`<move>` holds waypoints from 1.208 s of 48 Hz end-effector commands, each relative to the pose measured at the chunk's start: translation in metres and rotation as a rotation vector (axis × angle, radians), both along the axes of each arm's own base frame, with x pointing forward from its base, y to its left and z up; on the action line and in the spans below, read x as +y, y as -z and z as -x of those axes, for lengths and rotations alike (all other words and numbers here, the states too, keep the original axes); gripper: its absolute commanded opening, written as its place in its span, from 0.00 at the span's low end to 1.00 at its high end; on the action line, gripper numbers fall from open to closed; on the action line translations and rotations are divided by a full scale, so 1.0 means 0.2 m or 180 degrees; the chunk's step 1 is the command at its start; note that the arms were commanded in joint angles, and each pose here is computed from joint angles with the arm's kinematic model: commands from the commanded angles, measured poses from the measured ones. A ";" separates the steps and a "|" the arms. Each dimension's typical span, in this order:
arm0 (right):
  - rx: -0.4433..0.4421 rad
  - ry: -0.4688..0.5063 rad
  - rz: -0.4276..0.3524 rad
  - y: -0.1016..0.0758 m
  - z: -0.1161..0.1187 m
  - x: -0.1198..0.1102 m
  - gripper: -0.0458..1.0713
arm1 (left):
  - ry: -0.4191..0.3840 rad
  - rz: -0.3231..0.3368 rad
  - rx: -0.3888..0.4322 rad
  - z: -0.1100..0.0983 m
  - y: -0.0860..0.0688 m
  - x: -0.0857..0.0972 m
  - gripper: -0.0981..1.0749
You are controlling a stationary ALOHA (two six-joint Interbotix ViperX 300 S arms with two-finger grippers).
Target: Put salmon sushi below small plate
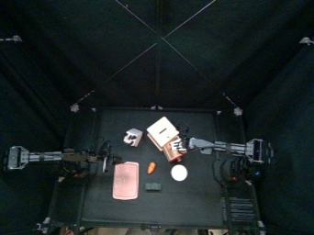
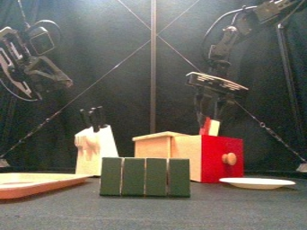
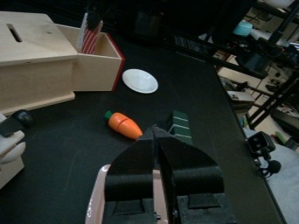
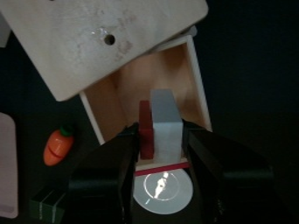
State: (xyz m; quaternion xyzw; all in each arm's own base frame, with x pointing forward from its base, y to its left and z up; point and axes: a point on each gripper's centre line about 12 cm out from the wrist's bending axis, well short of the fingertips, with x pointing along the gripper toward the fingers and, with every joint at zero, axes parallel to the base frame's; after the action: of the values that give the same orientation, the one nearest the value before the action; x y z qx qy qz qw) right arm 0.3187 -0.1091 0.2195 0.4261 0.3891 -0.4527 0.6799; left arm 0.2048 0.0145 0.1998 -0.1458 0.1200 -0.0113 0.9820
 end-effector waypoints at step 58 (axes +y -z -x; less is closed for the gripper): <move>-0.1763 -0.0811 -0.0530 -0.01 0.23 0.61 0.65 | 0.0000 0.0006 -0.0024 -0.01 -0.01 0.00 0.39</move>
State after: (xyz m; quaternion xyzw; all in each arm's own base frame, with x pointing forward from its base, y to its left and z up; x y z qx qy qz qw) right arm 0.2701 0.0023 0.2212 0.5271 0.2708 -0.2135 0.7767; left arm 0.2038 0.0143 0.1983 -0.1454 0.1222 -0.0109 0.9817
